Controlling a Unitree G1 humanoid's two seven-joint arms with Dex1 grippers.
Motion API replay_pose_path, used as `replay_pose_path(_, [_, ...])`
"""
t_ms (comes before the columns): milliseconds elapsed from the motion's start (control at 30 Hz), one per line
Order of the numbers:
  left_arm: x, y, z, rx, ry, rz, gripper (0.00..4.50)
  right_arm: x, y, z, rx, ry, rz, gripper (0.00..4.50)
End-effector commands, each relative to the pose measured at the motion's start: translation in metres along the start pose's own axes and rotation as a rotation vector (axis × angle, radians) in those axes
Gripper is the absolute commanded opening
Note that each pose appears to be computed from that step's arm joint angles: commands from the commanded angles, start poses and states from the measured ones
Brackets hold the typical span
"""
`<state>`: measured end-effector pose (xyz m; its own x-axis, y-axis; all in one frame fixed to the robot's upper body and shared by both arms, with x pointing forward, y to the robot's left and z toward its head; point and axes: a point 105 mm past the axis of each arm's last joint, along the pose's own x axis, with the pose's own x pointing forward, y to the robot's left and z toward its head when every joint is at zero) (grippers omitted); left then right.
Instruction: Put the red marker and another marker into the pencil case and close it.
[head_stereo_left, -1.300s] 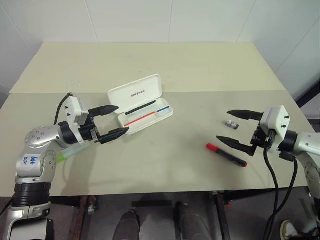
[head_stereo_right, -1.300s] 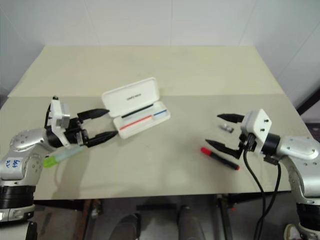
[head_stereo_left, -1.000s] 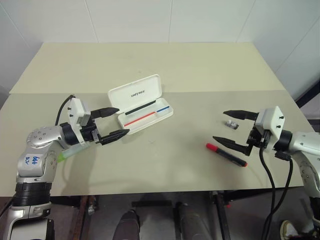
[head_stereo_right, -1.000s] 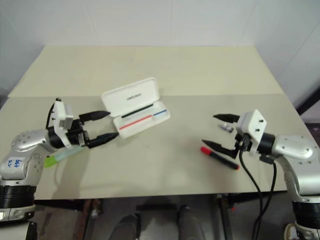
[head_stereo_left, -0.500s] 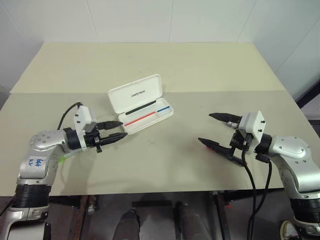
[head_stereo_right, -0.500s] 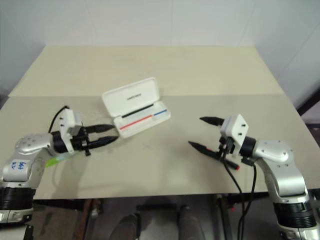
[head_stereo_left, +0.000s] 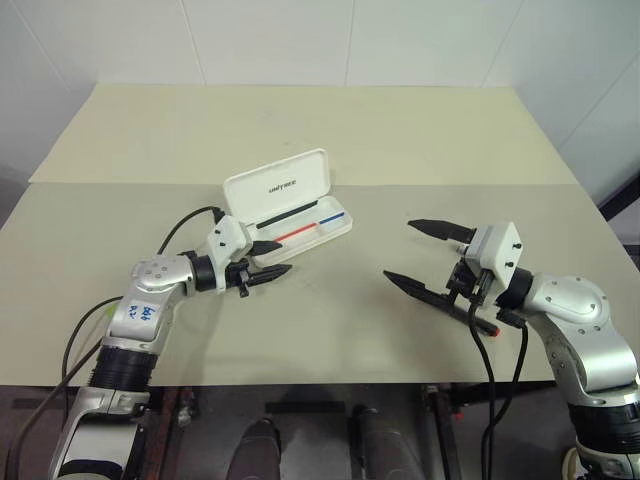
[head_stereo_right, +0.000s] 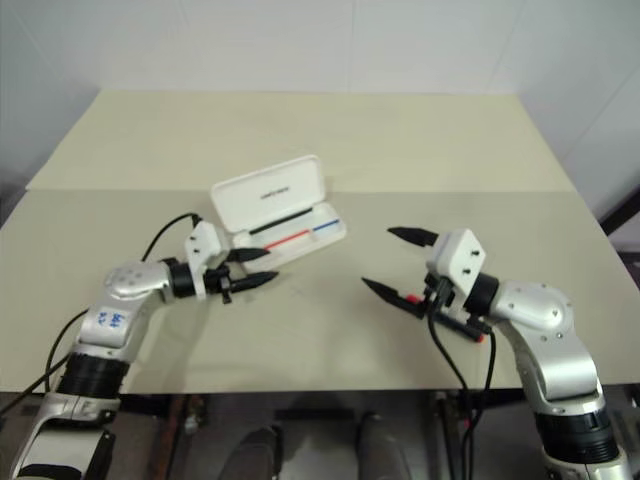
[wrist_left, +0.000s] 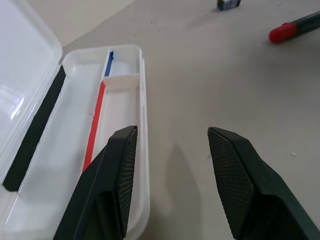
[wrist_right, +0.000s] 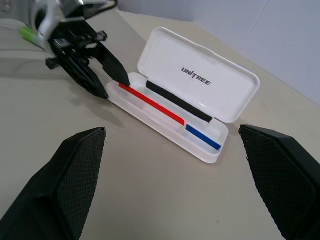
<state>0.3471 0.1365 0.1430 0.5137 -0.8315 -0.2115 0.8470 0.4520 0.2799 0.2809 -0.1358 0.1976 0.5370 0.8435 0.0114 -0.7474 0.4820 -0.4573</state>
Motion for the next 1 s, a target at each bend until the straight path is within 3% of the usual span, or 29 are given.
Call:
replay_pose_path(33, [0.004, 0.007, 0.005, 0.041, 0.002, 0.018, 2.27, -0.008, 0.002, 0.015, -0.032, -0.014, 0.007, 4.5])
replay_pose_path(467, [0.021, 0.011, -0.012, 0.006, 0.114, -0.024, 2.27, -0.01, 0.005, 0.034, -0.054, -0.019, -0.004, 4.5])
replay_pose_path(567, [0.022, 0.012, -0.014, 0.015, 0.139, -0.027, 1.74, -0.01, 0.004, 0.037, -0.063, -0.023, -0.013, 4.5])
replay_pose_path(733, [0.025, 0.013, -0.015, 0.025, 0.151, -0.033, 0.03, -0.01, 0.0, 0.04, -0.074, -0.029, -0.023, 4.5])
replay_pose_path(867, [0.025, 0.013, -0.014, 0.035, 0.157, -0.043, 0.03, -0.009, -0.002, 0.041, -0.078, -0.031, -0.022, 4.5])
replay_pose_path(1000, [0.024, -0.001, -0.016, 0.161, 0.169, -0.124, 0.03, -0.008, -0.003, 0.041, -0.077, -0.03, -0.012, 4.5])
